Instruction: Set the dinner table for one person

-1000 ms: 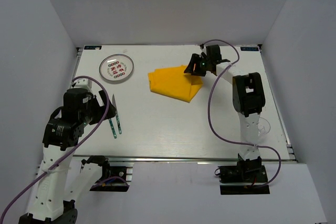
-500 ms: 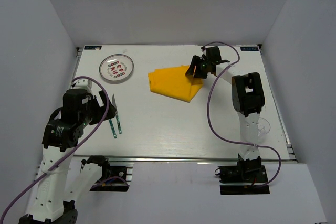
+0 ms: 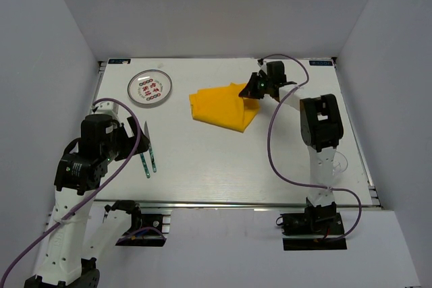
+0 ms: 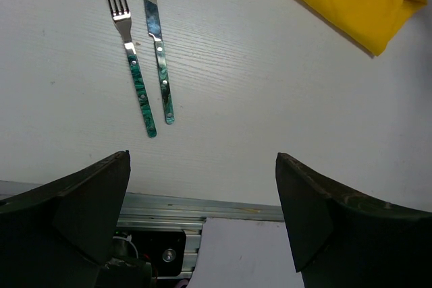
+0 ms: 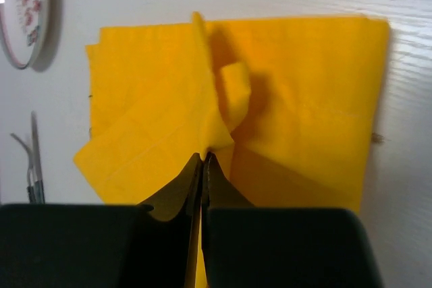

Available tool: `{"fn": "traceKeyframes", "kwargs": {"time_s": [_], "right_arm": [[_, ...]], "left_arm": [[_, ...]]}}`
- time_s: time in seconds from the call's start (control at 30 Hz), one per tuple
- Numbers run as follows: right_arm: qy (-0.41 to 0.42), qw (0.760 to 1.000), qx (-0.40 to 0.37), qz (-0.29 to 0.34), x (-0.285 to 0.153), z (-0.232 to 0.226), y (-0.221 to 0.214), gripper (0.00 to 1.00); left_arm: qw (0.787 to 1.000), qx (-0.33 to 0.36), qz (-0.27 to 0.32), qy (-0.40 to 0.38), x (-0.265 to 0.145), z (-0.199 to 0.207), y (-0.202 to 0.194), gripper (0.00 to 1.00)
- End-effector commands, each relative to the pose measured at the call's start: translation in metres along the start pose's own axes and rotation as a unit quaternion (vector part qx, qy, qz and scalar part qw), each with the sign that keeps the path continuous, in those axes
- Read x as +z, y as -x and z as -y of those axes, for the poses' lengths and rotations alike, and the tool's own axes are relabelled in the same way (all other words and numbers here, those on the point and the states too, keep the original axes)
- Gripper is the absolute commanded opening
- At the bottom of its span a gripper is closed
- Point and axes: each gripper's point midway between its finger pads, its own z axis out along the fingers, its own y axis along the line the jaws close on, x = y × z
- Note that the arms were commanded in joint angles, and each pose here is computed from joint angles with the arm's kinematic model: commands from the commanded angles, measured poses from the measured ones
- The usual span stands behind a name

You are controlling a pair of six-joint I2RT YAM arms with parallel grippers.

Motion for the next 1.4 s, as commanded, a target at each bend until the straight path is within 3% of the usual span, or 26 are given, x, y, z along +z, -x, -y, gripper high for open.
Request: {"fn": "traceKeyframes", "kwargs": {"time_s": [0.0, 0.1, 0.23, 0.4, 0.73, 0.77, 0.8, 0.83, 0.87, 0.9, 0.97, 1.0, 1.1, 1.13, 1.17, 1.23, 1.37], "right_arm": [[0.125, 0.988, -0.079, 0.052, -0.04, -0.072, 0.022, 0.0], [0.209, 0.972, -0.101, 0.027, -0.074, -0.102, -0.022, 0.0], [0.304, 0.94, -0.15, 0.038, -0.118, -0.138, -0.077, 0.0], [0.334, 0.927, -0.169, 0.019, -0.15, -0.158, -0.123, 0.0], [0.378, 0.904, -0.195, -0.051, -0.171, -0.207, -0.208, 0.01], [0.388, 0.898, -0.197, -0.059, -0.175, -0.216, -0.218, 0.14], [0.388, 0.899, -0.194, -0.054, -0.177, -0.218, -0.219, 0.33], [0.392, 0.899, -0.183, -0.059, -0.184, -0.219, -0.228, 0.59], [0.397, 0.898, -0.181, -0.056, -0.189, -0.22, -0.23, 0.8], [0.385, 0.905, -0.174, -0.042, -0.19, -0.218, -0.227, 0.89], [0.337, 0.927, -0.167, -0.016, -0.19, -0.21, -0.215, 0.89], [0.211, 0.969, -0.127, -0.019, -0.168, -0.172, -0.21, 0.89], [0.0, 0.996, -0.084, 0.026, -0.154, -0.114, -0.175, 0.89], [-0.08, 0.994, -0.065, -0.028, -0.151, -0.08, -0.197, 0.89], [-0.141, 0.988, -0.064, -0.001, -0.149, -0.068, -0.175, 0.89], [-0.227, 0.971, -0.051, -0.059, -0.145, -0.035, -0.195, 0.89], [-0.297, 0.949, -0.06, -0.082, -0.126, -0.007, -0.191, 0.89]], "left_arm": [[1.0, 0.006, 0.0, -0.007, 0.002, 0.002, 0.0, 0.98], [1.0, 0.006, -0.003, -0.007, 0.004, 0.003, 0.001, 0.98], [1.0, 0.006, -0.011, -0.012, 0.009, 0.006, -0.001, 0.98], [1.0, 0.006, -0.018, -0.017, 0.014, 0.007, -0.006, 0.98], [0.999, -0.01, -0.012, -0.031, 0.016, 0.013, -0.003, 0.98], [0.999, -0.012, -0.01, -0.032, 0.018, 0.014, -0.003, 0.98], [0.999, -0.014, -0.018, -0.048, 0.018, 0.02, -0.005, 0.98], [0.998, -0.016, -0.022, -0.053, 0.02, 0.023, -0.006, 0.98], [0.998, -0.017, -0.021, -0.057, 0.022, 0.025, -0.005, 0.98], [0.997, -0.018, -0.024, -0.068, 0.023, 0.029, -0.004, 0.98], [0.996, -0.021, -0.028, -0.083, 0.032, 0.036, -0.003, 0.98], [0.995, -0.026, -0.031, -0.09, 0.036, 0.04, -0.003, 0.98], [0.989, -0.043, -0.076, -0.122, 0.06, 0.054, -0.018, 0.98], [0.986, -0.05, -0.091, -0.132, 0.067, 0.058, -0.024, 0.98], [0.981, -0.057, -0.106, -0.155, 0.076, 0.068, -0.028, 0.98], [0.974, -0.076, -0.141, -0.161, 0.094, 0.07, -0.047, 0.98], [0.961, -0.099, -0.185, -0.178, 0.118, 0.081, -0.059, 0.98]]}}
